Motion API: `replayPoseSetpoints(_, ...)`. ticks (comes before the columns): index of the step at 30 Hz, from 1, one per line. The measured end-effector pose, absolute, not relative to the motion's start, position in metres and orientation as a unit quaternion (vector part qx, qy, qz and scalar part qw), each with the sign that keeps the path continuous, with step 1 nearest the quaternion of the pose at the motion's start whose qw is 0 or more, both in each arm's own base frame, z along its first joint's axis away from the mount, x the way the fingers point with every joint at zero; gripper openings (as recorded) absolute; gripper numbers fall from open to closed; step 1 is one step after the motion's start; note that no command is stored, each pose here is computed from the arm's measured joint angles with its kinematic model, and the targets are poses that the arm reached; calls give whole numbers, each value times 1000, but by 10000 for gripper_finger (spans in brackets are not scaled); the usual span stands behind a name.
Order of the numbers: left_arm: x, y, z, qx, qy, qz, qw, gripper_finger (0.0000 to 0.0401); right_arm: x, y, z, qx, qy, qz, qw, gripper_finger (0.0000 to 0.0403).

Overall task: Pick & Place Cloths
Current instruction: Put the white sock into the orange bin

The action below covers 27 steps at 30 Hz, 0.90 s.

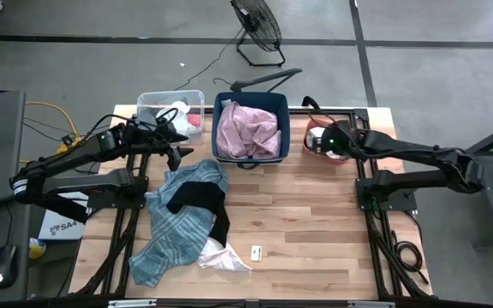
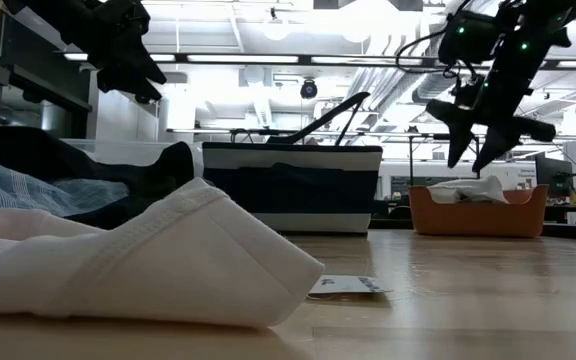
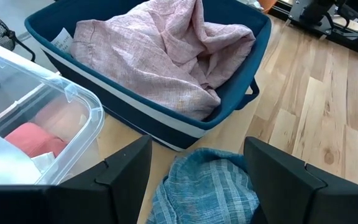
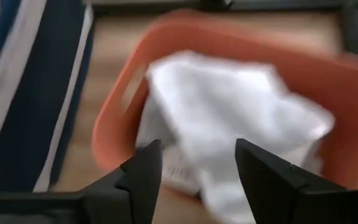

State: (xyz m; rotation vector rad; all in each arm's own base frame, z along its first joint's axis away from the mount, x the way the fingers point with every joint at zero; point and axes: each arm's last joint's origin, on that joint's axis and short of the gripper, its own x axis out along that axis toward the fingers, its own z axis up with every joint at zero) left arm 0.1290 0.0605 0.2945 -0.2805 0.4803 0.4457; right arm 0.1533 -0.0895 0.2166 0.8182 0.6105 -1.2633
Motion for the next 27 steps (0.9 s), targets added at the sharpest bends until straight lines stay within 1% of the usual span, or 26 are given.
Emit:
replayPoseSetpoints(3, 129, 60, 294, -137, 235, 218, 937, 251, 150, -91, 220, 342, 241, -603, 680, 171)
replayPoseSetpoints(5, 129, 60, 294, -137, 235, 218, 937, 251, 150, -92, 220, 331, 234, -617, 675, 145)
replayPoseSetpoints(8, 129, 60, 294, -137, 235, 218, 937, 251, 152, -94, 217, 314, 236, -632, 668, 91)
replayPoseSetpoints(11, 129, 60, 294, -137, 235, 218, 937, 251, 155, -96, 213, 308, 244, -636, 664, 25)
replayPoseSetpoints(12, 129, 60, 294, -137, 235, 218, 937, 251, 156, -96, 211, 306, 249, -638, 662, 14)
replayPoseSetpoints(16, 129, 60, 294, -138, 235, 218, 937, 251, 161, -100, 201, 296, 264, -653, 645, 4)
replayPoseSetpoints(27, 129, 60, 294, -138, 235, 216, 938, 251, 175, -121, 162, 299, 321, -674, 594, 4)
